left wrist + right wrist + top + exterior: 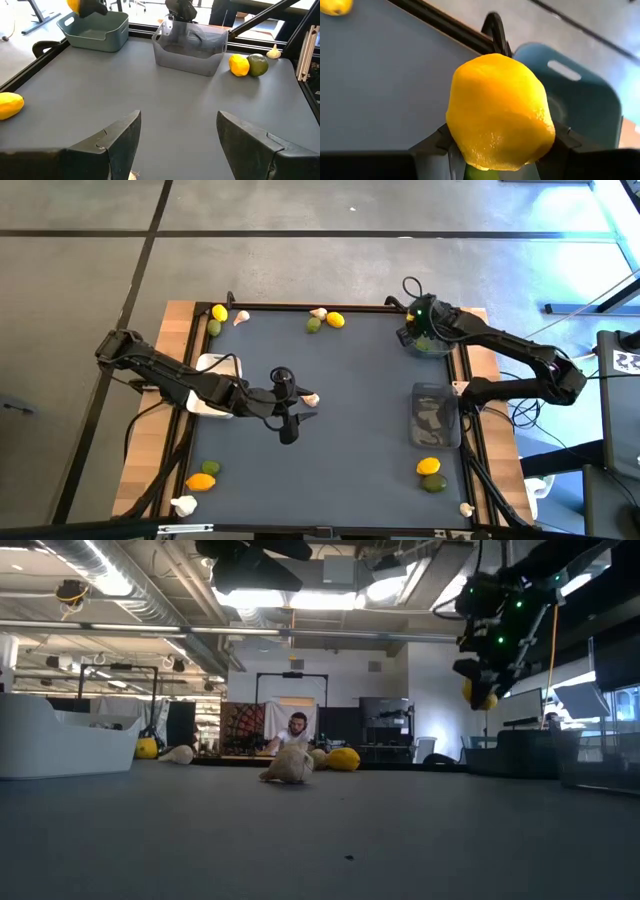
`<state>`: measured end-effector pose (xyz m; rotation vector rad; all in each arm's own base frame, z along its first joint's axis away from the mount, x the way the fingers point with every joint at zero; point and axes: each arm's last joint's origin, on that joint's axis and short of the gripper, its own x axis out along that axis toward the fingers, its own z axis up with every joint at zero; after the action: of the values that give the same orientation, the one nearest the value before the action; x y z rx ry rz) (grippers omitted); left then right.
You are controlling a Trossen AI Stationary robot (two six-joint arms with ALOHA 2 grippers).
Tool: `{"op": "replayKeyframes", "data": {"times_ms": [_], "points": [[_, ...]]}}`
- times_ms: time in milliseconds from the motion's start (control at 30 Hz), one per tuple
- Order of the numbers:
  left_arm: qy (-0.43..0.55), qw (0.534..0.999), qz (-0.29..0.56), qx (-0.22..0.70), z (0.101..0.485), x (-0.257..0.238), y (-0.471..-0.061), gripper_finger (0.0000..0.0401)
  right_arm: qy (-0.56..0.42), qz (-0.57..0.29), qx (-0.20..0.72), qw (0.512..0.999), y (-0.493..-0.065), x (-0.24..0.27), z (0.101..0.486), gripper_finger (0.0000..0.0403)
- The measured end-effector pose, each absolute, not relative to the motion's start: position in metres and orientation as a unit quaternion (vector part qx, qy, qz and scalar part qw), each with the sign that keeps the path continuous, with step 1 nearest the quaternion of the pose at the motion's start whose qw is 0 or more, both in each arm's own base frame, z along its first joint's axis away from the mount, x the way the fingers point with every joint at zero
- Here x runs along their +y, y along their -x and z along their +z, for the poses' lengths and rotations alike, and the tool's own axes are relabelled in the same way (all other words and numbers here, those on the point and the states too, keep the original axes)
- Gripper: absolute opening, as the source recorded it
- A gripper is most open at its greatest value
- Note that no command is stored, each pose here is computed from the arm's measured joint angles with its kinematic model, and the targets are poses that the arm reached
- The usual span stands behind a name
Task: Sort produce into baskets
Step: Put the lemon into the blue bin
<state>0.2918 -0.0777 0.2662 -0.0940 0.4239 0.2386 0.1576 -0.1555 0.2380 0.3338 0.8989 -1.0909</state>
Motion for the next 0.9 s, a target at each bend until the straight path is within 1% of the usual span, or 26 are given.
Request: {"op": "replayKeyframes", "data": {"times_ms": [467, 900], "points": [[0.045, 0.969, 0.118, 0.211, 0.266, -0.078, -0.292, 0.0255, -0.231, -0.477, 0.492, 0.691, -0.149, -0.182, 0.200, 0.0172], [0.045, 0.969, 0.118, 0.210, 0.266, -0.078, -0.292, 0.0255, -0.238, -0.466, 0.545, 0.655, -0.153, -0.187, 0.177, 0.0172]]}}
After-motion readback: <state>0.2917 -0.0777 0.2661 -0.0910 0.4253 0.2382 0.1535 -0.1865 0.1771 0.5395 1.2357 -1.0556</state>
